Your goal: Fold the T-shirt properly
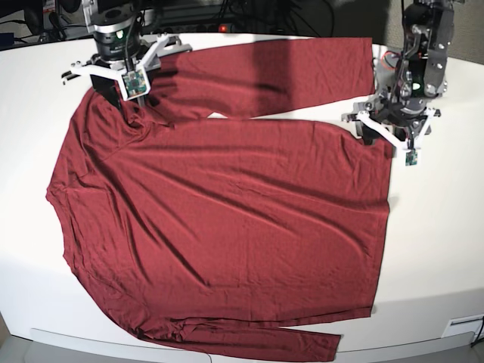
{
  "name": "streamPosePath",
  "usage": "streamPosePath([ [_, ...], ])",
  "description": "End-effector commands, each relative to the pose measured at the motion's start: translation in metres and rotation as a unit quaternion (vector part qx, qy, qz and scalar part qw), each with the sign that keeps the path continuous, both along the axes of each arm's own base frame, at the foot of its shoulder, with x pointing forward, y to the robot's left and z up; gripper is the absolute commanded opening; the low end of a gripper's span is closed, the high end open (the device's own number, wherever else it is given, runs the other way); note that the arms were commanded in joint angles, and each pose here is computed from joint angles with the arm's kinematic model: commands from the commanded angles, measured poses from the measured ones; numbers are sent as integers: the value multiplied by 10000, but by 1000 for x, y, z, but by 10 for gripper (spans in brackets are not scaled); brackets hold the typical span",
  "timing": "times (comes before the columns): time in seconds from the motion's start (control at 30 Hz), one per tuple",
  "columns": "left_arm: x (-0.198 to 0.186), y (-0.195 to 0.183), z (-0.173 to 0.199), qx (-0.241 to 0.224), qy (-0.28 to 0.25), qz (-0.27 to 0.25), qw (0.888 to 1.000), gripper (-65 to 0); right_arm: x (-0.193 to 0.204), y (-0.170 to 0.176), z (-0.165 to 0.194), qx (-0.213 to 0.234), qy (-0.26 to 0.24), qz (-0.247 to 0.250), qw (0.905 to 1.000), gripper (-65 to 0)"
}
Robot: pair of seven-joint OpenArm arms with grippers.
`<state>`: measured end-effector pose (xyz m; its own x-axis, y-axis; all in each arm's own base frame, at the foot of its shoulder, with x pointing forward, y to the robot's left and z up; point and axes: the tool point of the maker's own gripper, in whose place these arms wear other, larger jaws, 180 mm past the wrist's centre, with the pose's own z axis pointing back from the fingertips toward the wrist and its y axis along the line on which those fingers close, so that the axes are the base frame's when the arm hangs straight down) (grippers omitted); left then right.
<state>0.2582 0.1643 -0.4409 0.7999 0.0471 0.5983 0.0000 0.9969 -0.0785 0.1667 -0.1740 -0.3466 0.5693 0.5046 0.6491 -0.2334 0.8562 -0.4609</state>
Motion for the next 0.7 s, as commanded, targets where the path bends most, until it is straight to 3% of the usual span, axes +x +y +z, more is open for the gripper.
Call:
streamPosePath([
  [0.0,-2,-7,4,-101,63,-121,9999,-275,3,0,9,-36,-164,22,9999,-433],
  [0.1,8,-8,26,159,-227,-282,9992,-275,3,0,9,-36,-163,22,9999,-433],
  [0.23,17,-17,57,137,-594,-418,9973,-275,3,0,9,-35,-166,23,9999,-433],
  [0.5,22,-13,62,201,-760,-259,9966,-275,3,0,9,-35,-161,20,9999,-433],
  [0.67,26,7,62,603,-866,120,9943,-275,3,-1,8,-39,-146,12,9999,-433],
])
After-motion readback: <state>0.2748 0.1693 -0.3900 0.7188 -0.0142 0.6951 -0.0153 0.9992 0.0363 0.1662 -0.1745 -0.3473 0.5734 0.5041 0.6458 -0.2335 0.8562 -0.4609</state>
